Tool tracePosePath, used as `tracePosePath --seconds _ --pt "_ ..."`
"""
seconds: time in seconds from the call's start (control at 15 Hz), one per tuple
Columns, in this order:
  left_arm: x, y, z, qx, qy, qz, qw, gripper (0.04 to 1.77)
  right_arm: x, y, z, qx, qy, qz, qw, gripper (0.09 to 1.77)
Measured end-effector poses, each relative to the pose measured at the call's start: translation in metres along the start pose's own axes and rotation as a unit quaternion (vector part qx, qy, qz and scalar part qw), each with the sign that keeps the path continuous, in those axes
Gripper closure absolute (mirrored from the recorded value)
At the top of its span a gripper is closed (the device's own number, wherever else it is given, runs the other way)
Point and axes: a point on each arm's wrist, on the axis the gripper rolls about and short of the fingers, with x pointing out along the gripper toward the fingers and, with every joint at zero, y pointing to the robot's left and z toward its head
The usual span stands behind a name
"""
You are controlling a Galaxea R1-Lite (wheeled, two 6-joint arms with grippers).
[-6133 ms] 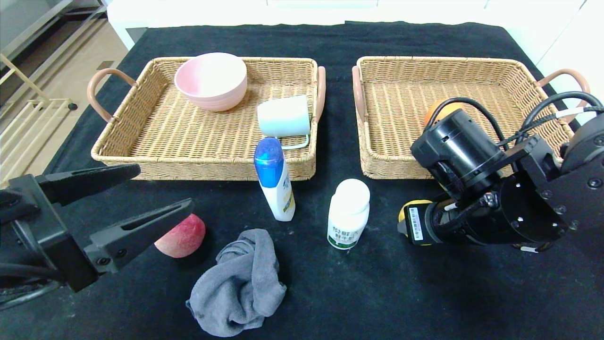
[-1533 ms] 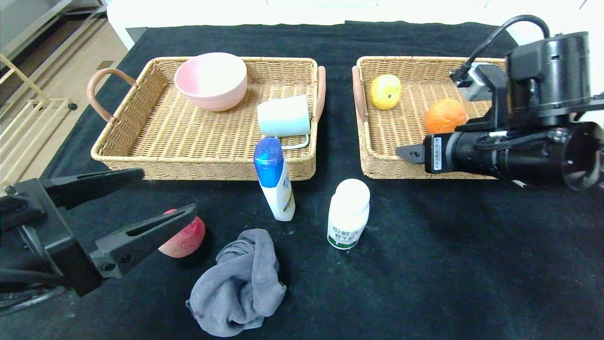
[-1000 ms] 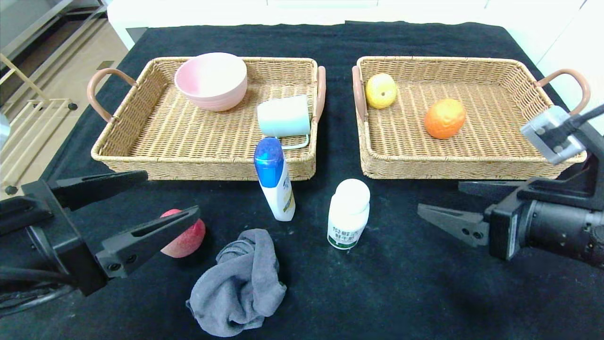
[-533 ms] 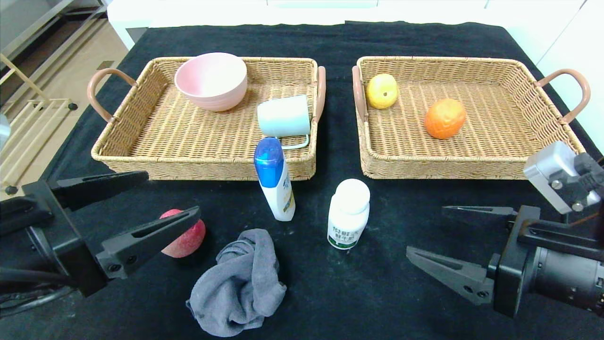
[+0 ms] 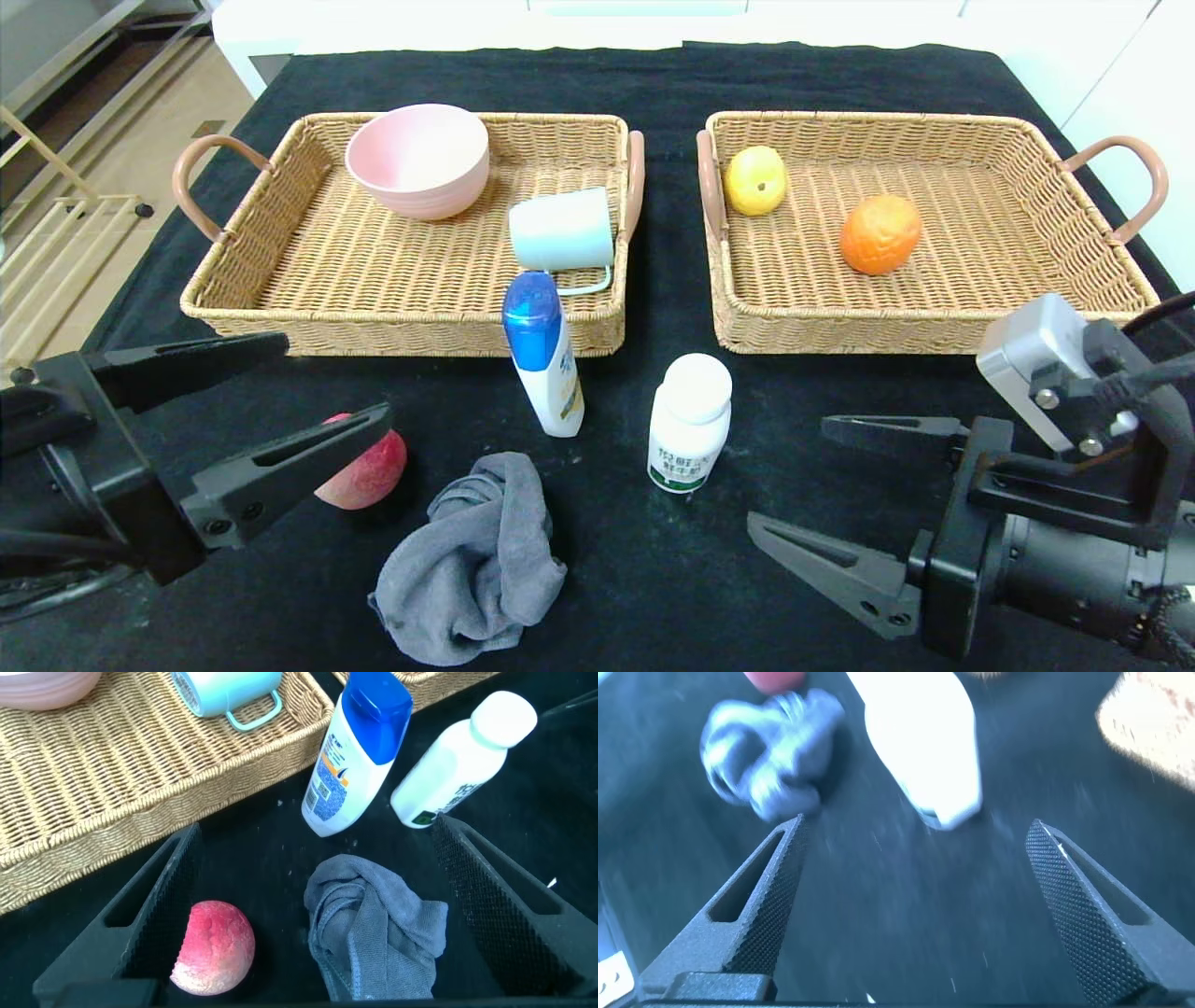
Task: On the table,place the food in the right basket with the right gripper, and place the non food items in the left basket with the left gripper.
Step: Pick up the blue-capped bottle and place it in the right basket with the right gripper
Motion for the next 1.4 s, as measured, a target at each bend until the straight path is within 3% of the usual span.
tracePosePath --seconds 0.67,1.4 --pt "-0.002 0.000 0.001 0.001 -0.004 0.000 1.0000 0.05 0.044 0.009 0.000 -0.020 0.009 -0.012 1.000 0.16" --pt "-0.004 0.000 0.003 0.002 -0.009 0.003 1.0000 0.05 0.079 0.011 -0.002 -0.018 -0.042 -0.060 0.997 0.15"
